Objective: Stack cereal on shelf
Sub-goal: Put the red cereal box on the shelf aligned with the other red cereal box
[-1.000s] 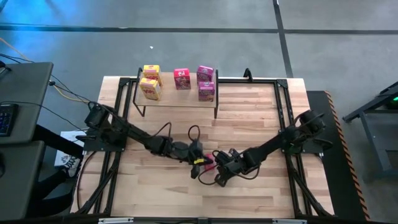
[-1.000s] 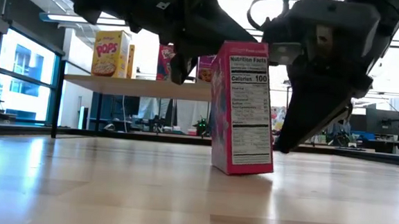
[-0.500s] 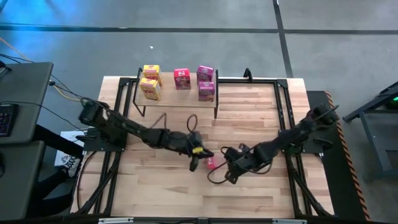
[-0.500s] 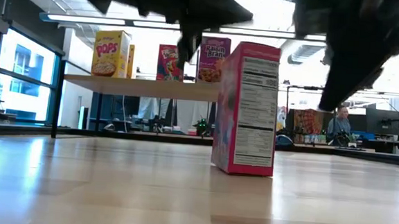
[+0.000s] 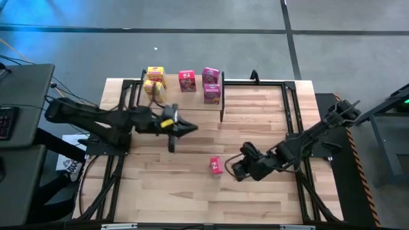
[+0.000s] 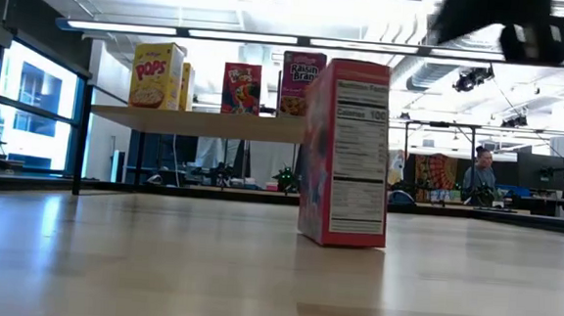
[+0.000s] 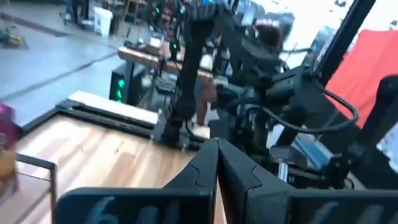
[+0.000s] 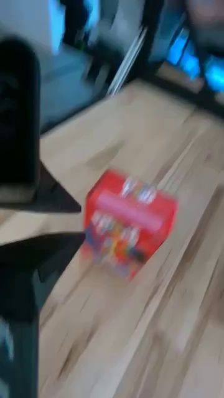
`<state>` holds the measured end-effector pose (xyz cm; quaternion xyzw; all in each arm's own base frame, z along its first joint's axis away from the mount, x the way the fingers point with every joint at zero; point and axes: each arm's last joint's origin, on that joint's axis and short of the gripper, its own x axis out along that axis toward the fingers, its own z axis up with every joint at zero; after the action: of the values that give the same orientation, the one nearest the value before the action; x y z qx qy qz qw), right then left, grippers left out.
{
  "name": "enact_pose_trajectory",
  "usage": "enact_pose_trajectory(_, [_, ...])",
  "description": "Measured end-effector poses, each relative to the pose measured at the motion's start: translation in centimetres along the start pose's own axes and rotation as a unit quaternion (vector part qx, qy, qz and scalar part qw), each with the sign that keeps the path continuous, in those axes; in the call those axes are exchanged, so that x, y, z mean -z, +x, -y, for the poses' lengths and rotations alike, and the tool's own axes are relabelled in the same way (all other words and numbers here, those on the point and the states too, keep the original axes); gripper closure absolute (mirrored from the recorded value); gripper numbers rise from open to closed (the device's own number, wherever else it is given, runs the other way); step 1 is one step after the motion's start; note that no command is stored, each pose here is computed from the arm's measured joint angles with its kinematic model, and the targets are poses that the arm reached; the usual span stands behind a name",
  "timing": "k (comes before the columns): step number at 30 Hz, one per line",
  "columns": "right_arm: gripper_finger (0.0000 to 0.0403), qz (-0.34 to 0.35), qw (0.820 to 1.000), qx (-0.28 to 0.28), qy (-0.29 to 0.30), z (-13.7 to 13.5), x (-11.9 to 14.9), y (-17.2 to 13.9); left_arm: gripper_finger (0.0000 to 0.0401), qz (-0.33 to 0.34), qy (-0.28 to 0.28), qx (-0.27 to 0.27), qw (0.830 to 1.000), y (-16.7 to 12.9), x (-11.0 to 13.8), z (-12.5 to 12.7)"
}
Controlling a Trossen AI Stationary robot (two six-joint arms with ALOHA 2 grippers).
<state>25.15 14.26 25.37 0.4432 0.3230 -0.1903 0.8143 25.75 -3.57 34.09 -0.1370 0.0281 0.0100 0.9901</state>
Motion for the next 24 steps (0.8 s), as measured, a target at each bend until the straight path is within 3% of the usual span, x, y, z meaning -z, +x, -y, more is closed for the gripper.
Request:
enact_pose_trajectory(6, [0.0239,0.033,0.996,-0.086,0.016,-1.7,-1.9,0.4,0.0401,0.027,-0.017,-0.001,0.999,-1.8,-1.4,0.0])
enact_pose_trajectory(10, [0.0162,0.007,0.993,-0.113,0.021,-1.9,-3.0,0.8,0.0401,0.027,-0.018,-0.001,0.999,-2.1,-1.5,0.0])
enact_pose_trajectory(16, [0.0118,-0.016,0.991,-0.109,0.070,-2.4,-4.3,0.7,0.0401,0.022,0.003,-0.003,1.000,-2.1,-1.4,0.0])
enact_pose_trajectory(19, [0.0116,-0.026,0.994,-0.068,0.075,-3.4,-5.3,0.2,0.0401,0.008,0.024,0.007,1.000,-2.6,-1.4,0.0])
enact_pose_trajectory(24, [0.0116,-0.041,0.993,0.066,0.084,-5.2,-6.4,0.7,0.0401,-0.006,0.036,0.014,0.999,-3.3,-1.5,-0.1])
